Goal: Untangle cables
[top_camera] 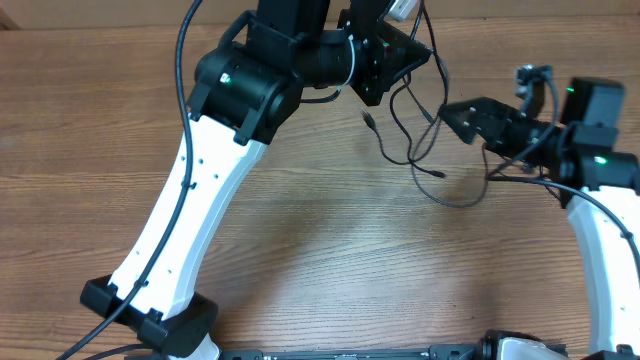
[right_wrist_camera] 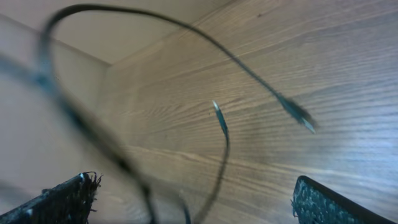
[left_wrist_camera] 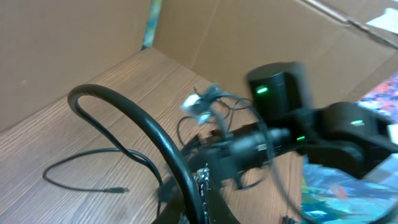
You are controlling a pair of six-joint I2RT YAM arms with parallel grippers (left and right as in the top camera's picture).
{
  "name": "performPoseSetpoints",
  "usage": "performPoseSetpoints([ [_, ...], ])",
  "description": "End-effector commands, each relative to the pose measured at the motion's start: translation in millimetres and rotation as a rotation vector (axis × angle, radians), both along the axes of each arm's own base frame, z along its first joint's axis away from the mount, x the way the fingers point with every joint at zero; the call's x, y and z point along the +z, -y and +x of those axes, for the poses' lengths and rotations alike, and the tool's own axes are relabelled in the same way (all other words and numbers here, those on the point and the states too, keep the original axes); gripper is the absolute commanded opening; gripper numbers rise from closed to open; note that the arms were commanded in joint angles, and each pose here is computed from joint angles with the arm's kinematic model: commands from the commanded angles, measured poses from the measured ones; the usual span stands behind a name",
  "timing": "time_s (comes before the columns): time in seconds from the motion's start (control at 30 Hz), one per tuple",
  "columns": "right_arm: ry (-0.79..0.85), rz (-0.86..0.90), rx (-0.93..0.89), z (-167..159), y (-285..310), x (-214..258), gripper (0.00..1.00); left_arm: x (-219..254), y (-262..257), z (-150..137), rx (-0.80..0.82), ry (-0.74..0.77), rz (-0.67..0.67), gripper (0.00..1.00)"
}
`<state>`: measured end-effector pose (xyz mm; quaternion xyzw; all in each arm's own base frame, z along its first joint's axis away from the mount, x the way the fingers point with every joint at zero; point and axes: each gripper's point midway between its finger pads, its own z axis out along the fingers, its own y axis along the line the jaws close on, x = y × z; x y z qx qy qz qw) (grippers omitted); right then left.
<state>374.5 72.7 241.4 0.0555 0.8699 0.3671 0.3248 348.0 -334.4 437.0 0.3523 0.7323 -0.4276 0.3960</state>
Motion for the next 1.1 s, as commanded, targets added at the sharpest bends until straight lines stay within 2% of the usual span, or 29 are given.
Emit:
performPoseSetpoints([
  [0.0,-0.134,-0.048,-0.213,22.1,5.3,-29.4,1.0,38.2,-7.1,-27.4,-0.047,0.081,-0.058,0.04],
  [0.2,-0.282,-0.25,-0.417,29.5,23.9,-87.7,1.0,54.8,-29.2,-21.6,0.065,0.131,-0.052,0.04],
  [0.37,-0.376,-0.41,-0.559,23.4,60.9,-121.4,1.0,66.7,-82.8,4.9,0.319,0.183,-0.001,0.04],
  [0.47,-0.386,-0.421,-0.568,24.1,65.8,-126.5,1.0,73.1,-109.1,12.6,0.4,0.195,0.003,0.04],
  [0.83,-0.458,-0.467,-0.559,21.9,68.9,-155.4,1.0,73.4,-201.2,45.0,0.675,0.074,-0.048,0.04],
  [1.07,-0.515,-0.487,-0.548,19.5,69.2,-177.9,1.0,81.3,-254.2,49.8,0.816,0.07,-0.074,0.04],
])
